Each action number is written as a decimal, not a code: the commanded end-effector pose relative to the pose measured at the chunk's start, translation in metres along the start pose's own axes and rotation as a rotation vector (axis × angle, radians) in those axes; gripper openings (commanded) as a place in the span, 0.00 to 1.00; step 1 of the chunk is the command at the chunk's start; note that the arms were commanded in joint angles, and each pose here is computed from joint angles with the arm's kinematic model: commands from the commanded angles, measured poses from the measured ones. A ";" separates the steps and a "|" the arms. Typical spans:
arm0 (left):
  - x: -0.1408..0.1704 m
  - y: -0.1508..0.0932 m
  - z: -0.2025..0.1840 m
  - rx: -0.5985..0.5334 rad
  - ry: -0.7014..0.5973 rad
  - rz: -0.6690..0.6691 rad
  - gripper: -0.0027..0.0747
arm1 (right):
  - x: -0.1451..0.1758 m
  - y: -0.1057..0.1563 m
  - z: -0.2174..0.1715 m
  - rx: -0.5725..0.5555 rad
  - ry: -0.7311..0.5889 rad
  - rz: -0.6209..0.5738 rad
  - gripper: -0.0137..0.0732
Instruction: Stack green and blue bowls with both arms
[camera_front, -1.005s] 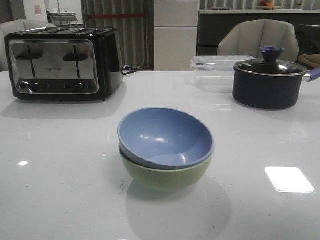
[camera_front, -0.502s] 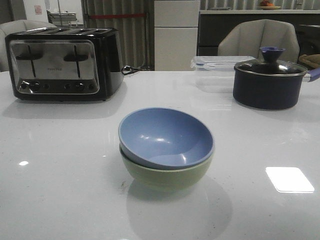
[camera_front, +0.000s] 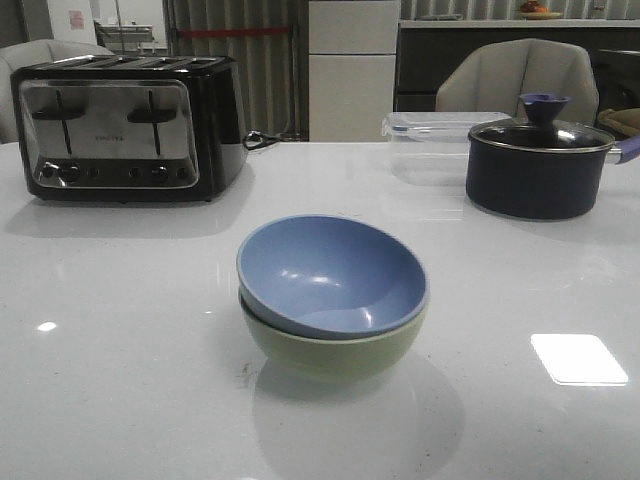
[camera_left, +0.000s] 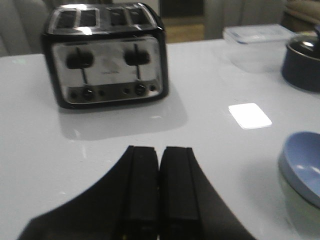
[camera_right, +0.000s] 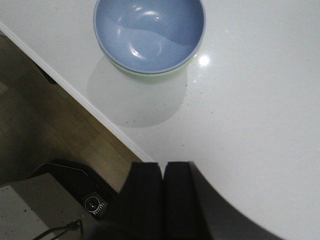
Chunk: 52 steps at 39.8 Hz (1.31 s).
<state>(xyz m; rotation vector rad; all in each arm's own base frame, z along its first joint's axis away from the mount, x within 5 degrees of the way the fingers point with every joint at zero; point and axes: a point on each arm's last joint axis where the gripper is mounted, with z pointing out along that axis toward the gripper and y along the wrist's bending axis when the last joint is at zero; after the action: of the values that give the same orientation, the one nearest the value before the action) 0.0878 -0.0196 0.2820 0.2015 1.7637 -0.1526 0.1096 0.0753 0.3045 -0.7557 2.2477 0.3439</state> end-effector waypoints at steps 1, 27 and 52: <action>0.003 0.006 -0.013 -0.075 -0.243 -0.036 0.15 | -0.011 -0.002 -0.007 0.019 -0.085 -0.001 0.22; 0.071 0.010 -0.024 -0.190 -0.370 -0.054 0.15 | -0.011 -0.002 -0.007 0.019 -0.085 -0.001 0.22; 0.070 0.009 -0.024 -0.175 -0.372 0.001 0.15 | -0.011 -0.002 -0.007 0.018 -0.084 -0.001 0.22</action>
<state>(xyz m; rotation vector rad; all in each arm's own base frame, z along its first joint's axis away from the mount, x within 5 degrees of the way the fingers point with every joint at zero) 0.0562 -0.0021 0.2093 0.0230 1.5148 -0.0324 0.1096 0.0753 0.3045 -0.7540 2.2484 0.3446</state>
